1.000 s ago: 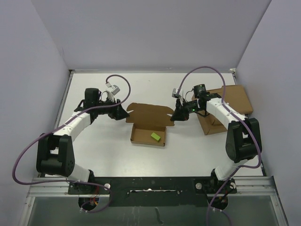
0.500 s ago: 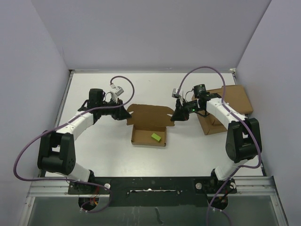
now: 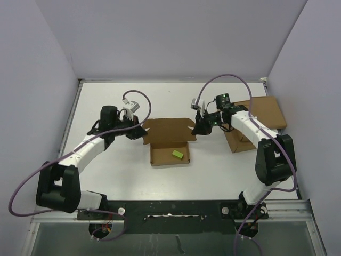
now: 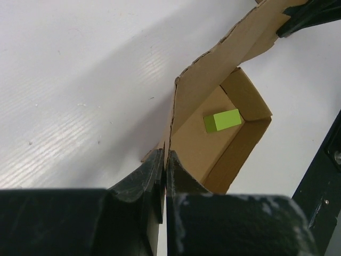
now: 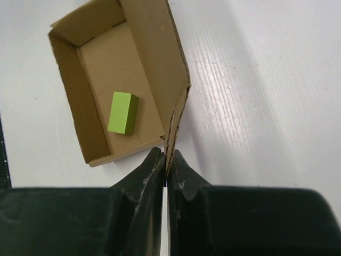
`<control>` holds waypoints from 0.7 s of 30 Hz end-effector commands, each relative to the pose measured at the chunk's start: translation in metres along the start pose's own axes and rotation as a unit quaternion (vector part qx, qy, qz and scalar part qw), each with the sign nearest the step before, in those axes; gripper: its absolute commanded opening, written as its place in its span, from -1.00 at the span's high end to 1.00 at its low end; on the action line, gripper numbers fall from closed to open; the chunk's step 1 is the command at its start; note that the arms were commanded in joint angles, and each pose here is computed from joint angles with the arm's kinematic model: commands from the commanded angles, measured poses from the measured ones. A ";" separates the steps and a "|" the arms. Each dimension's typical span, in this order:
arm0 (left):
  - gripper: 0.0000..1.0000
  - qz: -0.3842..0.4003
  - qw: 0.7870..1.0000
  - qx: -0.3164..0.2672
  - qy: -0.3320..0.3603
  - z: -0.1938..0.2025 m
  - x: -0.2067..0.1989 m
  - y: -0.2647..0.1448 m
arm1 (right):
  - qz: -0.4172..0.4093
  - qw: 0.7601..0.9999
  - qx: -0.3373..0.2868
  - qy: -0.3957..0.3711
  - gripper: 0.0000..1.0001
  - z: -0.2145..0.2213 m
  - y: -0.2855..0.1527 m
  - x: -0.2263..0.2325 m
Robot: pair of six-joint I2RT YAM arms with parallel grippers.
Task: Fold the paper box
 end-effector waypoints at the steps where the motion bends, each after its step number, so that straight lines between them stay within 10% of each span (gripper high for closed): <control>1: 1.00 -0.063 0.993 -0.103 0.019 -0.027 -0.017 -0.019 | 0.074 0.996 -0.018 -0.051 1.00 -0.043 -0.008 -0.005; 21: 1.00 -0.281 0.937 -0.205 -0.025 -0.038 -0.018 0.008 | 0.216 0.973 -0.024 -0.078 1.00 -0.084 0.026 -0.022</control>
Point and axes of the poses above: each gripper's point midway between its finger pads, its own y axis out along the fingers, its own x axis along the line the jaws close on, z = x × y, the point moved 6 cm from there along -y, back along the fingers
